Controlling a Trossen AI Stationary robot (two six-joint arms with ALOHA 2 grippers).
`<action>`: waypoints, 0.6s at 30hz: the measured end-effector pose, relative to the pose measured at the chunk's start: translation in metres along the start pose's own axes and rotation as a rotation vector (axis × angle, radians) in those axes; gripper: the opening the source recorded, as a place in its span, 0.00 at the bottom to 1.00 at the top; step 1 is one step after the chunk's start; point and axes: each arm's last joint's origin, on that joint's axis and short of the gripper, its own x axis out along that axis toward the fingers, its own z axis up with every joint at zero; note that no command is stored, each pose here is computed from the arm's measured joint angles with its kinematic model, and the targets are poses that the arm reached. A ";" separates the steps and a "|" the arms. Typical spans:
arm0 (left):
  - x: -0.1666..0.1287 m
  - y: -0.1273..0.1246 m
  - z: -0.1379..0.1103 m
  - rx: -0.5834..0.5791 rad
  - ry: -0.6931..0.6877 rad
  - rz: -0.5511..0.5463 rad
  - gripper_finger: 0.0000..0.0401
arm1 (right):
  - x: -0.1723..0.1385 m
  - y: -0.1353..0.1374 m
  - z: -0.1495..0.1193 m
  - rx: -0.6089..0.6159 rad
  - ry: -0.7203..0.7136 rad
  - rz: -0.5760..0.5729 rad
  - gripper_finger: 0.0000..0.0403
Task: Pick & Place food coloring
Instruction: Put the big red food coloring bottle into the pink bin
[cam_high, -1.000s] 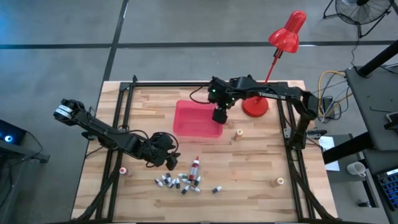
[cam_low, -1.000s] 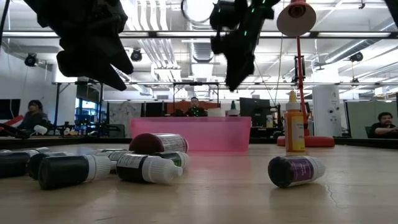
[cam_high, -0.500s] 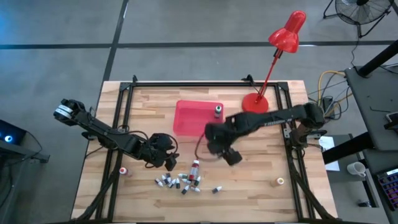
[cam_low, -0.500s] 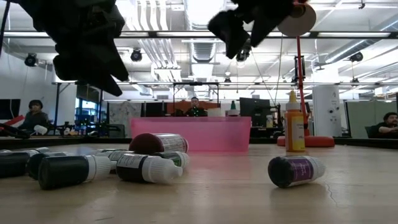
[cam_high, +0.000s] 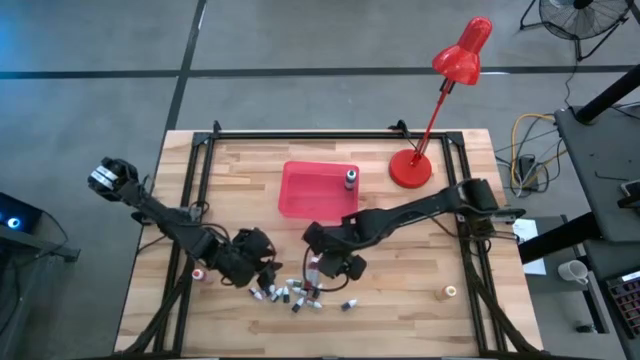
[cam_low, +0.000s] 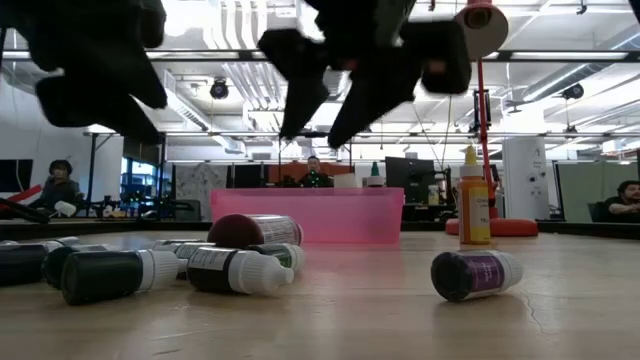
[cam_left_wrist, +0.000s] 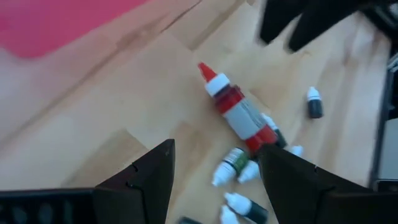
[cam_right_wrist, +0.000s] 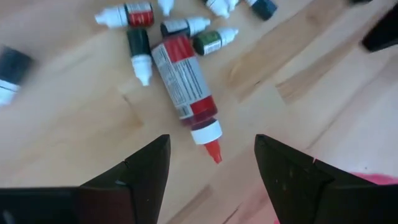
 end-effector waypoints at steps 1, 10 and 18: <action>-0.002 -0.001 -0.002 -0.012 -0.003 -0.006 0.50 | 0.006 0.000 -0.001 -0.029 0.003 0.003 0.56; -0.010 -0.007 -0.015 -0.032 -0.016 -0.031 0.50 | 0.048 0.003 -0.008 -0.103 0.062 0.014 0.55; -0.011 -0.007 -0.016 -0.025 -0.017 -0.033 0.50 | 0.066 0.002 -0.015 -0.141 0.099 0.016 0.55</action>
